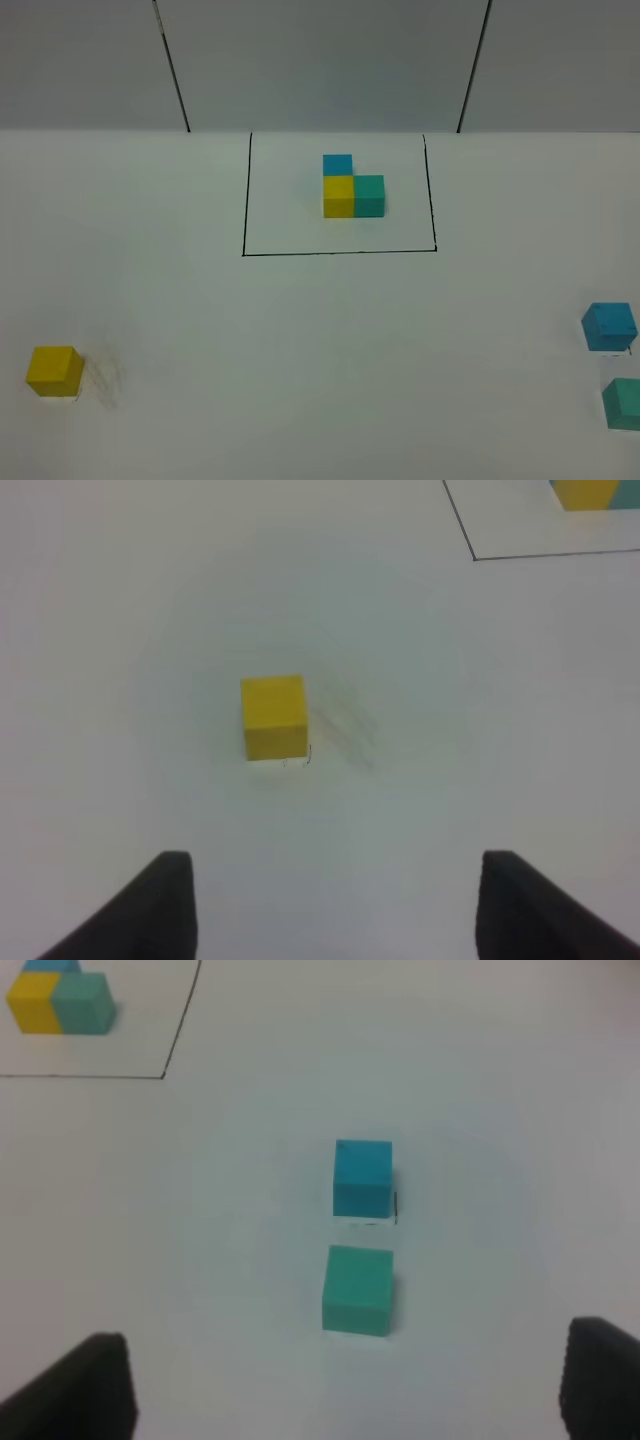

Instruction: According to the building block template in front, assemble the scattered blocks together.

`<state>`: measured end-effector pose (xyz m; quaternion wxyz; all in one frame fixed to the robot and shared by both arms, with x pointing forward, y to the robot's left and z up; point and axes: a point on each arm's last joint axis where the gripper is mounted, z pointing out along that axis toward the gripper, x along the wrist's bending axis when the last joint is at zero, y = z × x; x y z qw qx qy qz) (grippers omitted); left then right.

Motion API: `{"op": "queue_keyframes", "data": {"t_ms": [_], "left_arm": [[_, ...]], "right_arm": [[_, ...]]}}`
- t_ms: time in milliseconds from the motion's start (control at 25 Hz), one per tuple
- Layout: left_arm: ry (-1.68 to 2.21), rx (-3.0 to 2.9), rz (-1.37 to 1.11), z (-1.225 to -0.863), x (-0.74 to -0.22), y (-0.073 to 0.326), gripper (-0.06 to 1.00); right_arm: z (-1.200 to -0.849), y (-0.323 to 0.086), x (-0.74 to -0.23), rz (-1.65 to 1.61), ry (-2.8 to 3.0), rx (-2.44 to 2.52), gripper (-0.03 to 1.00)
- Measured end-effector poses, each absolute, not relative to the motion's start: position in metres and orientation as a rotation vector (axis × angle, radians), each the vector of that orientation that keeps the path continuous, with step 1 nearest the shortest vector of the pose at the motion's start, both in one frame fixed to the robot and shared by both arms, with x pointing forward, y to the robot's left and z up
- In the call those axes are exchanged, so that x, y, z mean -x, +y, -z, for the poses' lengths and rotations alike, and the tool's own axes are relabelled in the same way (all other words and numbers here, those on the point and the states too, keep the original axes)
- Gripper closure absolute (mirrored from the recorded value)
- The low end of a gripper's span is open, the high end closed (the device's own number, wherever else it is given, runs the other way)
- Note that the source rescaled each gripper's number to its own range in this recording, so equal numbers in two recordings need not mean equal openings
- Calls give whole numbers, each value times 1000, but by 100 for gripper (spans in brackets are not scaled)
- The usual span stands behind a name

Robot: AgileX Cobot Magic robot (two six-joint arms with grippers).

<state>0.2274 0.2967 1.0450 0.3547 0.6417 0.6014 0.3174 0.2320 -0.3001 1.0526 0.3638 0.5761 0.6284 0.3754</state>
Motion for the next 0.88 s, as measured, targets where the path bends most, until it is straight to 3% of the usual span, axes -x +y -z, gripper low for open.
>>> {"op": "queue_keyframes", "data": {"t_ms": [280,560,880], "left_arm": [[1763,-1622,-728,-1059,-258,301,63],[1891,-1730,-644,-1078,-327,302,63],[2030,-1871,-477,-1060,-407,300,63]], "right_arm": [[-1053,-300,-232,-966,1617,-1482,24],[-1053,-300,-232,-966,1617,-1482,24],[-1053,-300,-232,-966,1617,-1482,24]]}}
